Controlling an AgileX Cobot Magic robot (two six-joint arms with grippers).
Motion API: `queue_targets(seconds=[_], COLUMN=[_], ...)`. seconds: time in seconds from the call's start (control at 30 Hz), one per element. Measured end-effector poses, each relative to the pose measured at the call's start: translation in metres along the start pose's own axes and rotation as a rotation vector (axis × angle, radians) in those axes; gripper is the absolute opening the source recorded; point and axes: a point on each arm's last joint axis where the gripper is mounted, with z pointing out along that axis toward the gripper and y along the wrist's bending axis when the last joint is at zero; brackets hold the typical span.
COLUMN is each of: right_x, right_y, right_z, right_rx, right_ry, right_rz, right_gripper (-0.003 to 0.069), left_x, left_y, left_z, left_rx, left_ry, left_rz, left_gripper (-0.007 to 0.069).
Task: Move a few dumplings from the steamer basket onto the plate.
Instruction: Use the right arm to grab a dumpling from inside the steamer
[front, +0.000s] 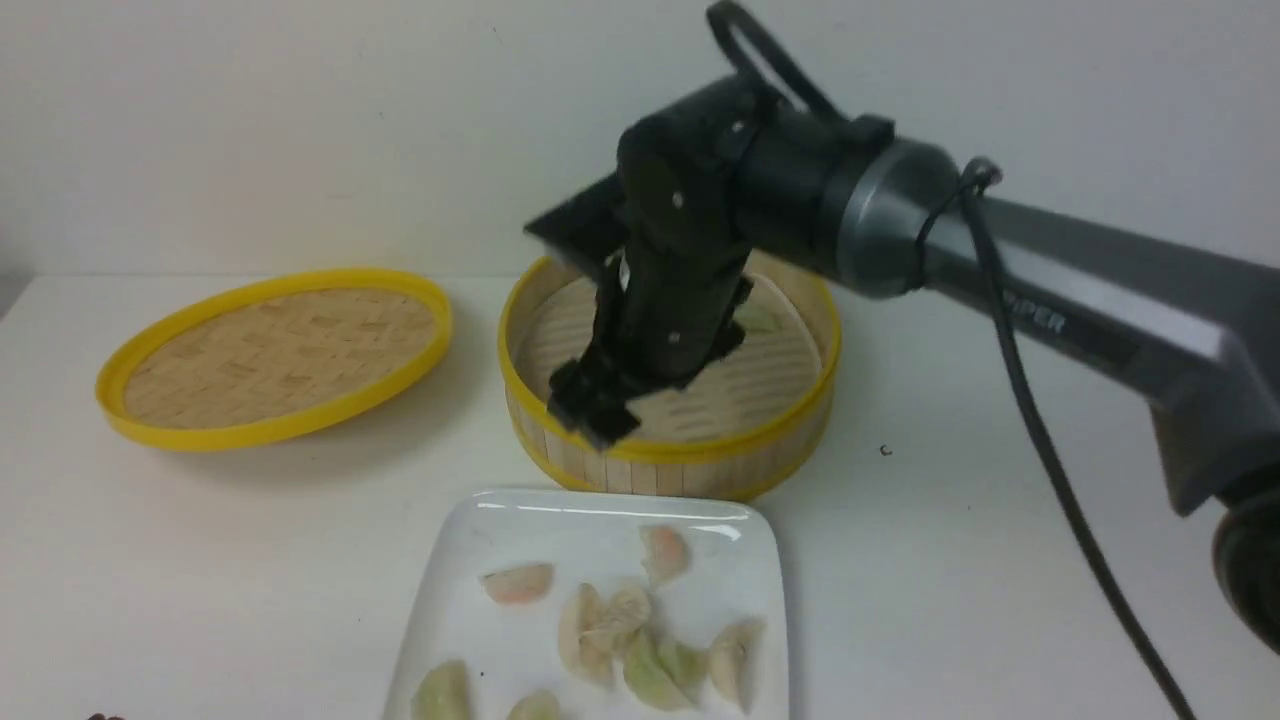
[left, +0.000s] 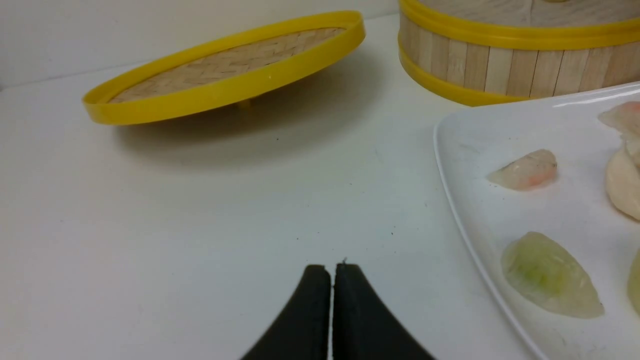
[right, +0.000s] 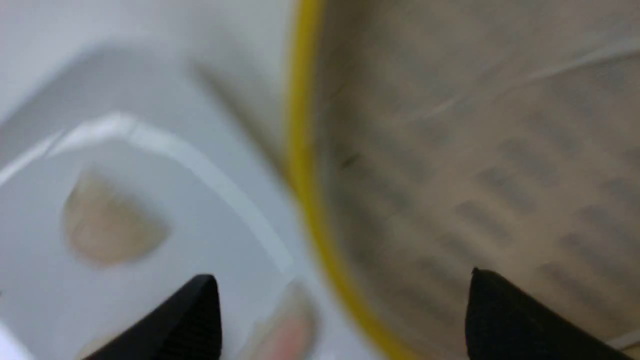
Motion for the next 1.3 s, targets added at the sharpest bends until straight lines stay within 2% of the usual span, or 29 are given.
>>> queue_targets(seconds=[0.03, 0.07, 0.2, 0.3, 0.5, 0.67, 0.8, 1.0, 1.13, 1.3], right_x=[-0.001, -0.009, -0.013, -0.012, -0.010, -0.012, -0.013, -0.009, -0.008, -0.008], right_y=[-0.003, -0.028, -0.076, -0.093, -0.094, -0.094, -0.095, -0.093, -0.092, -0.092], right_z=[0.000, 0.000, 0.028, 0.058, 0.101, 0.108, 0.110, 0.116, 0.117, 0.111], right_rx=[0.005, 0.033, 0.055, 0.058, 0.050, 0.062, 0.063, 0.044, 0.037, 0.031], right_ry=[-0.007, -0.045, -0.055, -0.045, -0.059, -0.094, -0.100, -0.070, -0.062, -0.034], right_rz=[0.006, 0.056, 0.157, 0.190, 0.117, 0.099, 0.097, 0.103, 0.107, 0.135], right_gripper=[0.0598, 0.0588, 0.0561, 0.0551, 0.0547, 0.0510, 0.0444, 0.0227, 0.0152, 0.0139], left_x=[0.000, 0.000, 0.000, 0.000, 0.000, 0.000, 0.000, 0.000, 0.000, 0.000], left_y=[0.000, 0.000, 0.000, 0.000, 0.000, 0.000, 0.000, 0.000, 0.000, 0.000], left_z=[0.000, 0.000, 0.000, 0.000, 0.000, 0.000, 0.000, 0.000, 0.000, 0.000], left_rx=[0.000, 0.000, 0.000, 0.000, 0.000, 0.000, 0.000, 0.000, 0.000, 0.000], left_ry=[0.000, 0.000, 0.000, 0.000, 0.000, 0.000, 0.000, 0.000, 0.000, 0.000], left_rz=[0.000, 0.000, 0.000, 0.000, 0.000, 0.000, 0.000, 0.000, 0.000, 0.000], left_gripper=[-0.0006, -0.0006, -0.0006, -0.0006, -0.0006, -0.0006, -0.0006, -0.0006, -0.0006, -0.0006])
